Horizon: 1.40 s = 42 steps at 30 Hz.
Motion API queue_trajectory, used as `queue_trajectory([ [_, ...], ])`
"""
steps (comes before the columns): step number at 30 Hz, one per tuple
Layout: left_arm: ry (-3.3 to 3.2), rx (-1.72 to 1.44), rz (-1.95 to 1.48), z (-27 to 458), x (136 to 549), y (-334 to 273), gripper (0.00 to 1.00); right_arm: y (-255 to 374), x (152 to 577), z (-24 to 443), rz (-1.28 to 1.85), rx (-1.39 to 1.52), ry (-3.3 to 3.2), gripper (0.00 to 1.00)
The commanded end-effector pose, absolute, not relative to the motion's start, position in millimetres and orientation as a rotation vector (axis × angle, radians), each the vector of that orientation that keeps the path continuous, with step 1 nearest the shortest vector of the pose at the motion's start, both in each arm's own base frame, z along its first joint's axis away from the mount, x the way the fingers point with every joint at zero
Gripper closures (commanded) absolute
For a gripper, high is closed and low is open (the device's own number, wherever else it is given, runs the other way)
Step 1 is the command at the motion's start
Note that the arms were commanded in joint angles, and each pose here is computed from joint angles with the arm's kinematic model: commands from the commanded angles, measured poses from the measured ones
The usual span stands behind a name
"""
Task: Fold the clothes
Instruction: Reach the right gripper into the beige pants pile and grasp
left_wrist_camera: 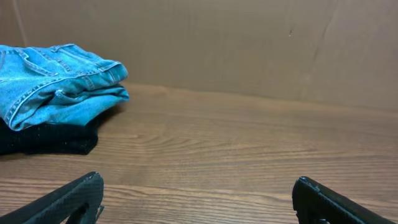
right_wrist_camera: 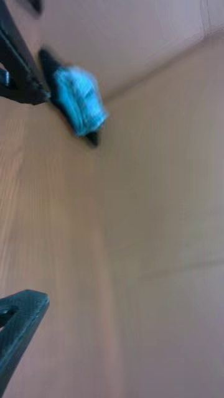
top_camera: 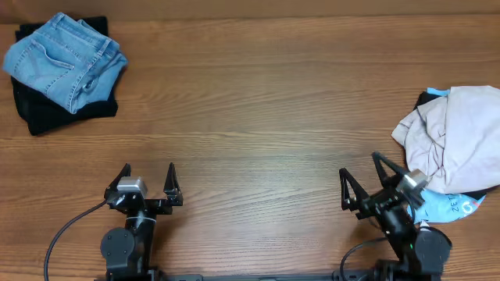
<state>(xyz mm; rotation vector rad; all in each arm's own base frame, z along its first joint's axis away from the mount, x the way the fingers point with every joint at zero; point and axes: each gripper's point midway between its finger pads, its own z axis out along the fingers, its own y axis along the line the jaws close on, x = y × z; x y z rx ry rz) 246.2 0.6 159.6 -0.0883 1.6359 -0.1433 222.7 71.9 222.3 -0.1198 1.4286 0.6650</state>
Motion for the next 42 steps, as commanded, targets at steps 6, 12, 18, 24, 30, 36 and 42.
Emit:
queue_trajectory([
  [6, 1.634, -0.073, -0.128, 159.3, 245.9, 1.2, 0.0, 55.3, 210.2, 338.3, 0.454, -0.143, 1.319, 0.0],
  [12, 1.634, -0.073, -0.128, 159.3, 245.9, 1.2, 0.0, -41.2, 315.2, 296.0, 0.0, 0.291, 1.918, 0.0],
  [18, 1.634, -0.073, -0.128, 159.3, 245.9, 1.2, 0.0, -59.5, 389.9, 242.1, -0.047, 0.374, 2.352, 0.0],
  [24, 1.633, -0.073, -0.128, 159.4, 245.9, 1.2, 0.0, -139.7, 405.2, 173.7, -0.366, 0.595, 2.446, 0.0],
  [30, 1.633, -0.073, -0.128, 159.4, 245.9, 1.2, 0.0, -159.1, 400.0, 102.1, -0.488, 0.46, 2.678, 0.08],
  [36, 1.633, -0.073, -0.128, 159.4, 245.9, 1.2, 0.0, -183.8, 381.1, 83.0, -0.743, 0.491, 2.731, 0.12],
  [42, 1.634, -0.073, -0.128, 159.3, 245.9, 1.2, 0.0, -188.4, 374.5, 66.1, -0.808, 0.482, 2.783, 0.18],
])
